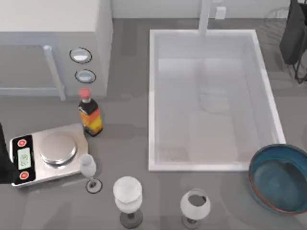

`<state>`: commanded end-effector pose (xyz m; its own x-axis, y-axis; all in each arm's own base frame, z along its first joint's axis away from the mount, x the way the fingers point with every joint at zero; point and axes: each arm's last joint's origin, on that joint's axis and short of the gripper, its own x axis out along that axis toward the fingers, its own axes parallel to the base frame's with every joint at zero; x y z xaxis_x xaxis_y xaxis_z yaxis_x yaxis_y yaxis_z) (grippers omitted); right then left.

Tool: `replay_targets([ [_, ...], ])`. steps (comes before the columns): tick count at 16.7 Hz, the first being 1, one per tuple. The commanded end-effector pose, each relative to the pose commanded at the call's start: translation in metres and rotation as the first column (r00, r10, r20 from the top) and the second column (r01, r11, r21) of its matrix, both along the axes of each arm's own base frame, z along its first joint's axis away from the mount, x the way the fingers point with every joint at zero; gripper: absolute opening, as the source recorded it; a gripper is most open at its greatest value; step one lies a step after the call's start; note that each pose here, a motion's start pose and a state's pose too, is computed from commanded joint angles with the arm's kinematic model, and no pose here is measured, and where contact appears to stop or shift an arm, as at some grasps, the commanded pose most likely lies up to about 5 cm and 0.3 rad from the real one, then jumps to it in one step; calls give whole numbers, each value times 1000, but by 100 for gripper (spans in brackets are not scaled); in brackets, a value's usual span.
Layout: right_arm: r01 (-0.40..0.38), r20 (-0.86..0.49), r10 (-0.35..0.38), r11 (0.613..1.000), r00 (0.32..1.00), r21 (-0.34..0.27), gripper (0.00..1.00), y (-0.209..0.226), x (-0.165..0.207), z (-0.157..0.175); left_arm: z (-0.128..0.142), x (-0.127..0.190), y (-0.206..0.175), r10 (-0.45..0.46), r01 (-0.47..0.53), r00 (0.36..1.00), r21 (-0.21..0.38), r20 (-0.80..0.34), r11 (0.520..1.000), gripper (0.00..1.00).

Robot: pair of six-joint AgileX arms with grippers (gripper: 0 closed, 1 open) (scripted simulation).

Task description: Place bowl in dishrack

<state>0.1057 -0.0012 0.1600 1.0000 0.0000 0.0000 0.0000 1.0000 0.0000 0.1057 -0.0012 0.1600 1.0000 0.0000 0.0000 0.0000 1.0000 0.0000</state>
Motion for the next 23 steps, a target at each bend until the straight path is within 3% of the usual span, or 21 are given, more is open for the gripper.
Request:
replay_targets([
  [5,-11,-67,11,1000,998,10,100,1,0,11,0,0,0,0,0,1000,0,0,1000,100],
  [8,-21,-235,27,999,972,30,100,3,5,31,0,0,0,0,0,1000,0,0,1000,100],
  [10,-21,-400,36,999,916,42,100,5,15,43,0,0,0,0,0,1000,0,0,1000,100],
  [12,-17,-579,42,999,814,48,100,8,29,53,0,0,0,0,0,1000,0,0,1000,100],
  [16,-1,-858,35,999,513,40,100,16,67,63,0,0,0,0,0,1000,0,0,1000,100],
  [20,7,-968,18,1000,249,20,100,26,101,70,0,0,0,0,0,1000,0,0,1000,100],
  [23,9,-992,6,1000,123,7,100,31,119,71,0,0,0,0,0,1000,0,0,1000,100],
])
